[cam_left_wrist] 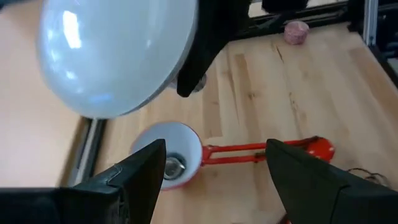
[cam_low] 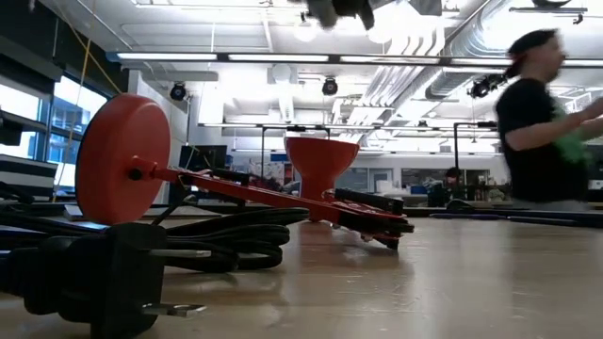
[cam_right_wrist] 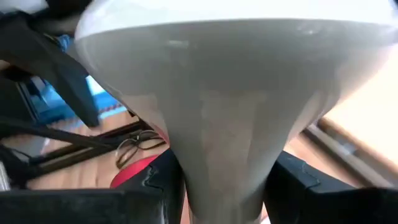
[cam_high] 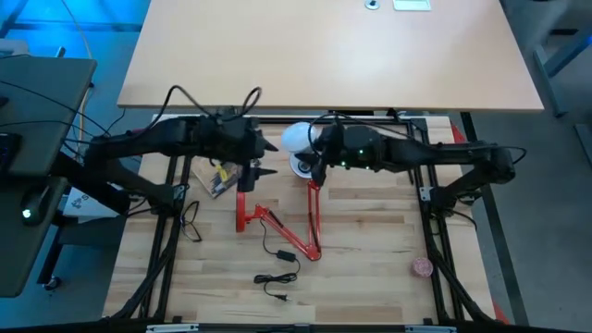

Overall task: Screw lightbulb
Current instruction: Insert the lightbulb into the red lamp

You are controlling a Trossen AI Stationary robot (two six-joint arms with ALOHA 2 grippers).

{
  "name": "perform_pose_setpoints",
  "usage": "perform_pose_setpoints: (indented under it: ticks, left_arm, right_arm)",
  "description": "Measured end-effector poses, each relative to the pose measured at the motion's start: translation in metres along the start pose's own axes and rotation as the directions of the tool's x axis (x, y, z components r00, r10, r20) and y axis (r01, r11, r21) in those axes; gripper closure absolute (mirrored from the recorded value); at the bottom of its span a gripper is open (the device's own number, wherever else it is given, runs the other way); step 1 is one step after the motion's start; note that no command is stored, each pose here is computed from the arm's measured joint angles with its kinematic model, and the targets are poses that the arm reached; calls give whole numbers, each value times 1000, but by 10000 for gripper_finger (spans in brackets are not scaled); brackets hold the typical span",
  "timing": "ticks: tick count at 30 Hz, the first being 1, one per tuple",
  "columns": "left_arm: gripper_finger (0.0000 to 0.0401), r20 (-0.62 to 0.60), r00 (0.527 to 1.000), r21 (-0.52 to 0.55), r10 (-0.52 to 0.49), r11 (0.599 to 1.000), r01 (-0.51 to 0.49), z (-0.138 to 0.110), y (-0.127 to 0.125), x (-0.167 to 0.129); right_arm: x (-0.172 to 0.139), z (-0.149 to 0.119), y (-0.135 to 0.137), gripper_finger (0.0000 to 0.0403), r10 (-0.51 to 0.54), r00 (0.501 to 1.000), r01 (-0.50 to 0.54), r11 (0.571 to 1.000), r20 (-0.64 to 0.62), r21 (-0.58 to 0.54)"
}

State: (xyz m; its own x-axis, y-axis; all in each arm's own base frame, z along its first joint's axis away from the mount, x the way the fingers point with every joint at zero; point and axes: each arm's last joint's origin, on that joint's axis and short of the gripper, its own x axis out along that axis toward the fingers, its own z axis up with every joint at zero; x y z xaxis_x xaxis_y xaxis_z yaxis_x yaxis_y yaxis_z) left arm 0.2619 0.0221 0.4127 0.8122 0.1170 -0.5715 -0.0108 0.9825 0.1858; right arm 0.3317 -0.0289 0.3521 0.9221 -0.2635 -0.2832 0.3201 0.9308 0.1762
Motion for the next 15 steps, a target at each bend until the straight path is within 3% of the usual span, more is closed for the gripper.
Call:
perform_pose_setpoints:
  ticks: [5,8,11,15]
  left_arm:
    - [133,137,985,-147,107,985,-87,-27,-2,-21]
    - [133,204,956,-234,209,959,-159,-46,-3,-26]
    - [133,201,939,-297,280,931,-214,-66,-5,-25]
    - [133,145,932,-311,332,910,-275,-87,-7,-18]
  right_arm:
    - [9,-45,-18,248,-14,985,-17,984,174,175]
    - [12,-76,-28,248,-92,966,20,958,242,286]
    - [14,-107,-38,248,-196,941,91,931,275,354]
    - [21,-129,-48,248,-244,922,128,925,301,357]
